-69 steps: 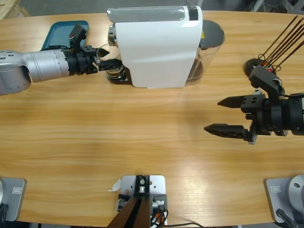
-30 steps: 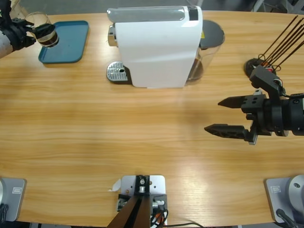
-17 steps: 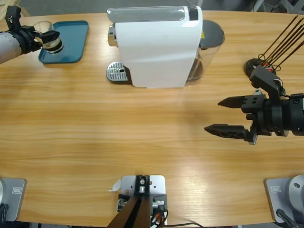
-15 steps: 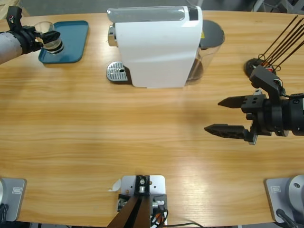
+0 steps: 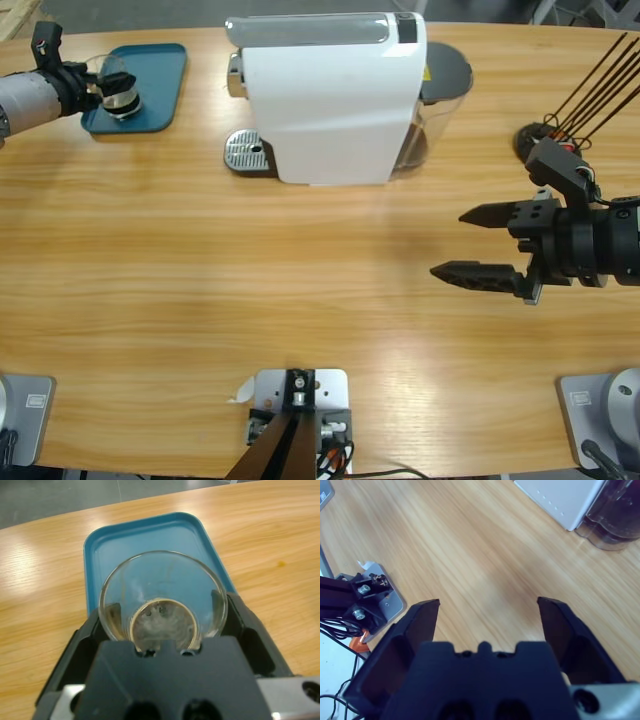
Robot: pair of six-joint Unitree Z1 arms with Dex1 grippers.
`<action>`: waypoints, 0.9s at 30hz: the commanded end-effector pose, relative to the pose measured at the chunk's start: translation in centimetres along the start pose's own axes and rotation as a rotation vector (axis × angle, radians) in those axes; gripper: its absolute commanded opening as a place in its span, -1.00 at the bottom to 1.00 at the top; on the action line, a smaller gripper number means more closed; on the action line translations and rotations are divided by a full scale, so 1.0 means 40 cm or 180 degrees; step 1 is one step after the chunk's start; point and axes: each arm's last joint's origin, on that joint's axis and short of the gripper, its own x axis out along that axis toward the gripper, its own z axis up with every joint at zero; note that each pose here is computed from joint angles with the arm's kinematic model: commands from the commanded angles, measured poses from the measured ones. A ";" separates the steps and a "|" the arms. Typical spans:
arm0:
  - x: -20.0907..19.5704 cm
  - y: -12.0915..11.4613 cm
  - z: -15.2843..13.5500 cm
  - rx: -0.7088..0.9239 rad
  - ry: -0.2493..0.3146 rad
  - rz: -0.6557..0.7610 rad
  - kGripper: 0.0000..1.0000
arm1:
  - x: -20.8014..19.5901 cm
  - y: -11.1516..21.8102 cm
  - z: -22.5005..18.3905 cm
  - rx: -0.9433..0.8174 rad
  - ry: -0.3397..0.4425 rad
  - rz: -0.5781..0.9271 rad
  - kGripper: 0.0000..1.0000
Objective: Pour coffee
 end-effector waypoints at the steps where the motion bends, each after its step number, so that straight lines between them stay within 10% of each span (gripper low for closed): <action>1: 0.004 0.007 -0.018 -0.0170 0.0133 -0.0175 0.97 | 0.007 0.001 -0.005 0.0051 0.0069 0.0075 0.73; 11: -0.121 -0.030 0.056 -0.0093 -0.0085 -0.0343 0.97 | -0.012 0.003 -0.011 0.0037 -0.0031 0.0020 0.73; 20: -0.477 -0.157 0.138 0.0237 -0.0289 -0.0969 0.97 | -0.021 0.006 -0.012 0.0011 -0.0099 0.0015 0.73; 27: -0.653 -0.217 0.050 0.0730 0.0393 -0.1740 0.97 | -0.035 0.012 -0.018 -0.0014 -0.0180 0.0015 0.73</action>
